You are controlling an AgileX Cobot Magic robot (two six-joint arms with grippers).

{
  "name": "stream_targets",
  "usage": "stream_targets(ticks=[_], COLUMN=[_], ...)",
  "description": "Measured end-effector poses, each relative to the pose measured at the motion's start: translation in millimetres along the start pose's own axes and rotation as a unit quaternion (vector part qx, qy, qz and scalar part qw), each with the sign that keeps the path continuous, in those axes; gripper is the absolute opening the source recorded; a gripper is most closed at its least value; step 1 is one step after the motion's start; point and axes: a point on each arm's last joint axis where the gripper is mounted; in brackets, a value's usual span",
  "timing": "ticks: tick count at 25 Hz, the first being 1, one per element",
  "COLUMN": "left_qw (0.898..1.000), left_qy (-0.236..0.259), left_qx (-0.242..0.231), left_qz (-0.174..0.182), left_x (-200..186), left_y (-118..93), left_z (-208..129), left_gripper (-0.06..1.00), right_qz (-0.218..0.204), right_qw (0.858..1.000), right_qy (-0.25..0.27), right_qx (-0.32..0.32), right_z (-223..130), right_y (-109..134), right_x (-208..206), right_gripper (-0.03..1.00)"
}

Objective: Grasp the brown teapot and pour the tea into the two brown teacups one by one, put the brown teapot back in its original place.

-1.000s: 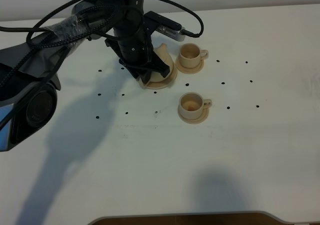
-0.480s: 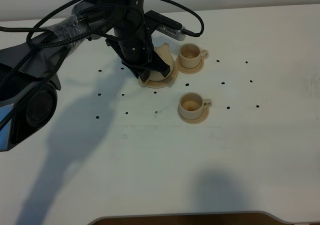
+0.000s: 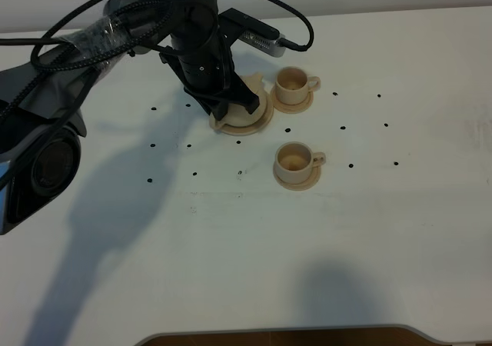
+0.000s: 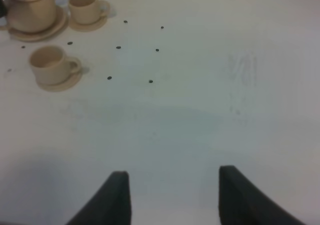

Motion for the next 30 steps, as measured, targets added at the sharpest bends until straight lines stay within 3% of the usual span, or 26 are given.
stream_targets(ticks=[12,16,24,30], left_qw=[0.998,0.996,0.979,0.969], left_qy=[-0.02,-0.021,-0.05,-0.076], left_qx=[0.043,0.079,0.193,0.231], left_qz=[0.028,0.029,0.035,0.04], left_x=[-28,-28,-32,-32], left_y=[5,5,5,4], left_z=[-2,-2,3,8], left_gripper=[0.13,0.13,0.13,0.13], right_qz=[0.0,0.0,0.0,0.0], right_qw=[1.0,1.0,1.0,1.0], right_qy=[0.0,0.0,0.0,0.0], right_qx=[0.0,0.0,0.0,0.0], right_z=[0,0,0,0], right_y=[0,0,0,0], right_x=[0,0,0,0], right_gripper=[0.4,0.4,0.4,0.4])
Point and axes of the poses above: a point on each arm's last joint axis where the gripper is mounted, x pointing out along that axis toward the gripper, y along the wrist's bending axis when the last joint is at zero, z = x × y, and after that the axes turned 14 degrees about -x, right-handed
